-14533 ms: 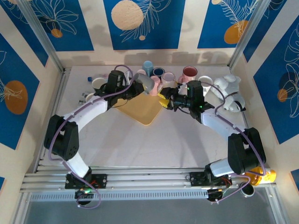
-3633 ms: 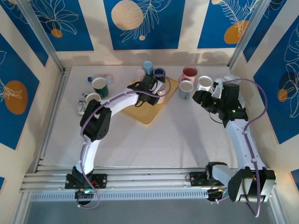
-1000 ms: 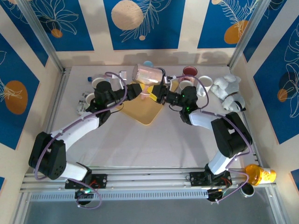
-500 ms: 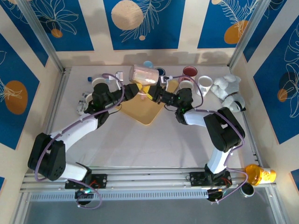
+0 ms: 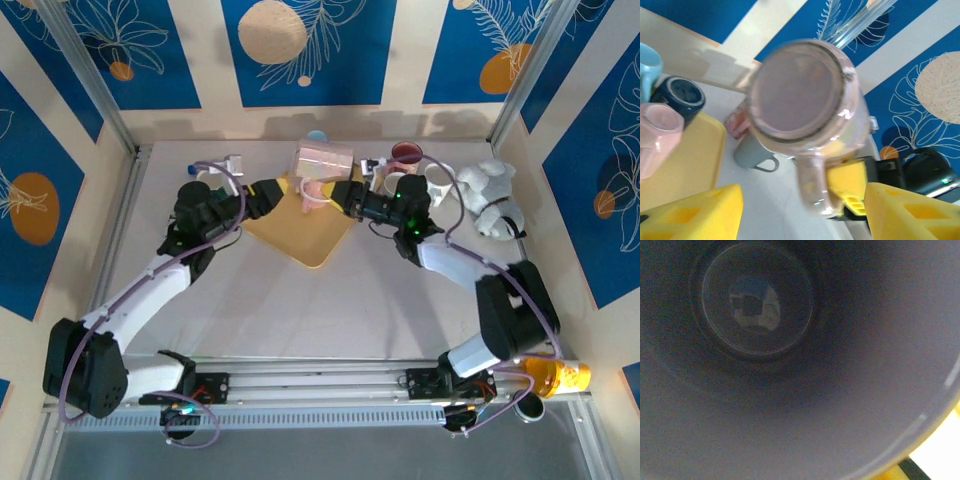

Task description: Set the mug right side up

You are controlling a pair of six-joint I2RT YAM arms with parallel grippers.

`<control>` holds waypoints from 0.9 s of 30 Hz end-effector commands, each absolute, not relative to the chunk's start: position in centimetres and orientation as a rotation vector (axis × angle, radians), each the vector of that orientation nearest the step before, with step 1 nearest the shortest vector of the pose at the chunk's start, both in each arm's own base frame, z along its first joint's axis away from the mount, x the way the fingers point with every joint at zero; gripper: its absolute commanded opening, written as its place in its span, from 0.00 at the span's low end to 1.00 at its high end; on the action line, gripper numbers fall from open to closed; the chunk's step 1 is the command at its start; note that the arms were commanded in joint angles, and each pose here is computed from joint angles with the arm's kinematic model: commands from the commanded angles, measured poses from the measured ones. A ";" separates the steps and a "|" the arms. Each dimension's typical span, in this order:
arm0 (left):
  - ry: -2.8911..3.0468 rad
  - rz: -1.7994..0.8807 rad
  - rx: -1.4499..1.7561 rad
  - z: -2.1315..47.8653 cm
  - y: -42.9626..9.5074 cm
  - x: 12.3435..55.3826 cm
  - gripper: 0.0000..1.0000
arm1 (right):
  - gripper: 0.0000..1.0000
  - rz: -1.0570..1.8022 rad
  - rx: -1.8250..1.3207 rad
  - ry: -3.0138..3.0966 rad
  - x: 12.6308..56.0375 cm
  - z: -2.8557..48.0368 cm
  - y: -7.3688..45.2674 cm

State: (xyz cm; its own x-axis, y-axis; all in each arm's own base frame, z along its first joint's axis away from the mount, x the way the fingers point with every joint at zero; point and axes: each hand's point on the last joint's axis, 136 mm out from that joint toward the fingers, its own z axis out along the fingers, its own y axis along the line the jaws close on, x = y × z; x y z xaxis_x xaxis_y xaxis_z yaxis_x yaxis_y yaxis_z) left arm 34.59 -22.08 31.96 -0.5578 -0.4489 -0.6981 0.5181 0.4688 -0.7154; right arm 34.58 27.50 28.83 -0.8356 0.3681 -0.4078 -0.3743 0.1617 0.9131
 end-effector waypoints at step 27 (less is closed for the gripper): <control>1.876 -1.075 0.517 26.6 -21.3 29.9 0.65 | 0.00 0.486 0.105 2.285 28.5 24.1 8.1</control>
